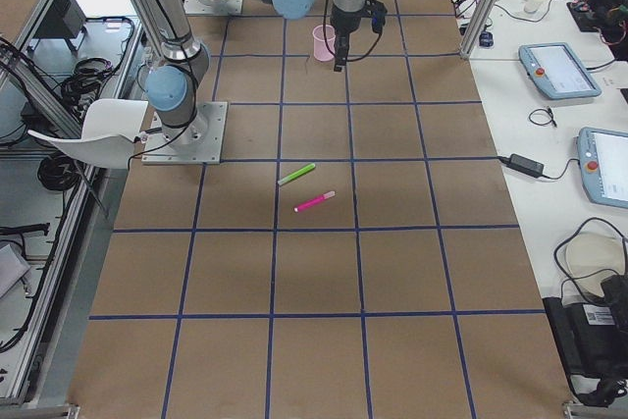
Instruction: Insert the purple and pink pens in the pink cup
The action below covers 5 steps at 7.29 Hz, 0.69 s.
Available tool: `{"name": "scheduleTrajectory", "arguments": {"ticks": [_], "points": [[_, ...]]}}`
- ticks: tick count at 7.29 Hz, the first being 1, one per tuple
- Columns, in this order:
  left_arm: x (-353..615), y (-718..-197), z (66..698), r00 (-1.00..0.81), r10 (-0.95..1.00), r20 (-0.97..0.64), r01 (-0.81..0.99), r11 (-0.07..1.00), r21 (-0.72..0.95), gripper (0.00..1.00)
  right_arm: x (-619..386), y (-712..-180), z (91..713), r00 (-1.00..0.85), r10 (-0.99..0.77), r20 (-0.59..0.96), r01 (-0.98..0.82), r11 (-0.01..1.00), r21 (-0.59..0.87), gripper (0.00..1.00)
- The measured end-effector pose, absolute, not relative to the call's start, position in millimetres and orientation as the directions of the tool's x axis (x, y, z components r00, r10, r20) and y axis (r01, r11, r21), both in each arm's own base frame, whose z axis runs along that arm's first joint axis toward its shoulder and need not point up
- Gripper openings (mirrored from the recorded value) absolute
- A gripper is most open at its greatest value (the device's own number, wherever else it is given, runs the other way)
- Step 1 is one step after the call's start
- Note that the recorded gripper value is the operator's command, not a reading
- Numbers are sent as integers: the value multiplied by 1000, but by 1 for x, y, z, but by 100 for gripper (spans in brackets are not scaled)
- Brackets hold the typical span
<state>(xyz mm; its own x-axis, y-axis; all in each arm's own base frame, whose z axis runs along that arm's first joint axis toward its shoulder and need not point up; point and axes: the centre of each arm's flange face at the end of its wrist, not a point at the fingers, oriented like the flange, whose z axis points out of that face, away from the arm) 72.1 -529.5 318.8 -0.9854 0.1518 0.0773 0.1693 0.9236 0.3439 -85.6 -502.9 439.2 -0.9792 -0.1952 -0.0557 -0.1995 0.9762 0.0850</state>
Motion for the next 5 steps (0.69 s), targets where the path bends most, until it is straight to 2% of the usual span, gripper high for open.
{"name": "scheduleTrajectory", "arguments": {"ticks": [3,5], "points": [[139,-535,250,-982,176,-63,131,889,438,100,-225,-495,380,-901,-428,-68,-431,902,41,100],[154,-547,216,-955,285,-80,225,876,427,100,-254,-478,334,-864,-498,-70,-501,865,32,100]]}}
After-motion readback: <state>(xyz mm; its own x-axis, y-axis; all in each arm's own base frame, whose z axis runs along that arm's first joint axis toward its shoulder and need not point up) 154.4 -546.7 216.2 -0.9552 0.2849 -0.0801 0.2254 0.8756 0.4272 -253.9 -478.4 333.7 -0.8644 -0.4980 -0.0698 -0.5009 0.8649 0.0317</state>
